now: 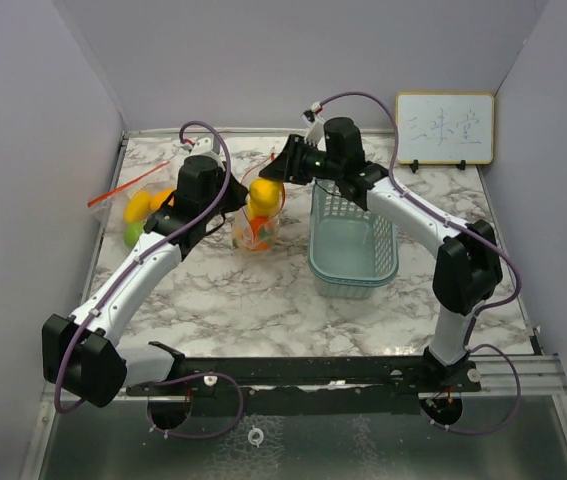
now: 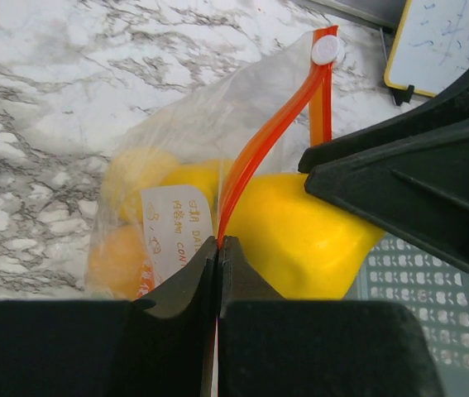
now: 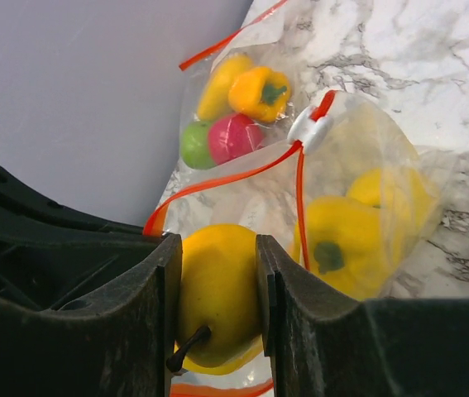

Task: Place the food in the zip-top bag and seal the zipper
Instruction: Place the fake fruit in the zipper food storage bag.

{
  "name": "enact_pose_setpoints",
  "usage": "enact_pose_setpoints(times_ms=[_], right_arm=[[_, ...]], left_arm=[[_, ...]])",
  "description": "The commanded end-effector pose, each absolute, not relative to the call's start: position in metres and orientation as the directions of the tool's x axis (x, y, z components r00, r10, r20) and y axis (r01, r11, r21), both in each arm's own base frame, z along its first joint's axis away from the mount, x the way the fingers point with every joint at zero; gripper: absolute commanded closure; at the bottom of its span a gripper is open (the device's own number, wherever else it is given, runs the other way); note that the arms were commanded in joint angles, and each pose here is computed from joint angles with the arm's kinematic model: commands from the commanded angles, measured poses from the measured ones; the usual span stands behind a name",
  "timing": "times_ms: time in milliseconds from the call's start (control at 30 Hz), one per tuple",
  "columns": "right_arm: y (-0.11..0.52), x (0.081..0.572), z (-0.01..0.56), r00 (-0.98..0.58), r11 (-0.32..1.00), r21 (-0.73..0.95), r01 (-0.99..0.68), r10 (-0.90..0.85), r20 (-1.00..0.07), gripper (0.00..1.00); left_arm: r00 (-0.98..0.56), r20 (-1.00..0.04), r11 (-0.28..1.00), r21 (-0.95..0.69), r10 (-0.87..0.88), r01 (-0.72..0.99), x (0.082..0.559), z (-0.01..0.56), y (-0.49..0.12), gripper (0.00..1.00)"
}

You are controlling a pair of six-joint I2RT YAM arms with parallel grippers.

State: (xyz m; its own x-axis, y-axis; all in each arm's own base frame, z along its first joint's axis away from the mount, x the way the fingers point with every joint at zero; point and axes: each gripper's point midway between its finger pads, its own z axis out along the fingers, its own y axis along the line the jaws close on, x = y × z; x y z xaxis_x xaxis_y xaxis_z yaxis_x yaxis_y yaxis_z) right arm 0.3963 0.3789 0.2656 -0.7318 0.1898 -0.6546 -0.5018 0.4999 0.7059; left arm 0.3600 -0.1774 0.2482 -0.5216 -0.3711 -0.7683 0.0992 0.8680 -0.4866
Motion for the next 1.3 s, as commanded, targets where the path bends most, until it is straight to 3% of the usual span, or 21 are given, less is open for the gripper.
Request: enact_pose_setpoints(times_ms=[0, 233, 500, 533, 767, 867, 1100, 1267], right_arm=[[0.406, 0.397, 0.299, -0.696, 0.431, 0.730, -0.530, 0.271, -0.665, 0.92], [0.419, 0.376, 0.249, -0.696, 0.681, 0.582, -0.444, 0.146, -0.703, 0.91], [0.426, 0.352, 0.204, -0.745, 0.806, 0.449, -0.385, 0.015, -0.667, 0.88], [0.427, 0.352, 0.204, -0.747, 0.803, 0.451, -0.388, 0.013, -0.665, 0.84], [0.416, 0.357, 0.223, -0.703, 0.829, 0.412, -0.378, 0.033, -0.711, 0.31], [0.406, 0.359, 0.248, -0.655, 0.832, 0.397, -0.388, 0.054, -0.754, 0.16], [0.383, 0.363, 0.322, -0.527, 0.831, 0.401, -0.386, 0.158, -0.835, 0.09], [0.359, 0.376, 0.334, -0.512, 0.891, 0.375, -0.257, 0.203, -0.834, 0.03]], left_arm=[[-0.481, -0.779, 0.840, -0.524, -0.403, 0.143, 0.358, 0.277, -0.180, 1.00], [-0.463, -0.788, 0.840, -0.521, -0.406, 0.151, 0.361, 0.284, -0.180, 1.00], [-0.449, -0.795, 0.835, -0.524, -0.408, 0.167, 0.365, 0.294, -0.183, 1.00], [-0.446, -0.797, 0.836, -0.522, -0.408, 0.168, 0.365, 0.296, -0.182, 1.00], [-0.447, -0.798, 0.842, -0.516, -0.405, 0.158, 0.361, 0.292, -0.179, 1.00], [-0.444, -0.800, 0.845, -0.511, -0.403, 0.154, 0.360, 0.291, -0.177, 1.00], [-0.450, -0.797, 0.847, -0.511, -0.403, 0.147, 0.358, 0.287, -0.175, 1.00], [-0.457, -0.790, 0.845, -0.517, -0.408, 0.140, 0.356, 0.281, -0.174, 1.00]])
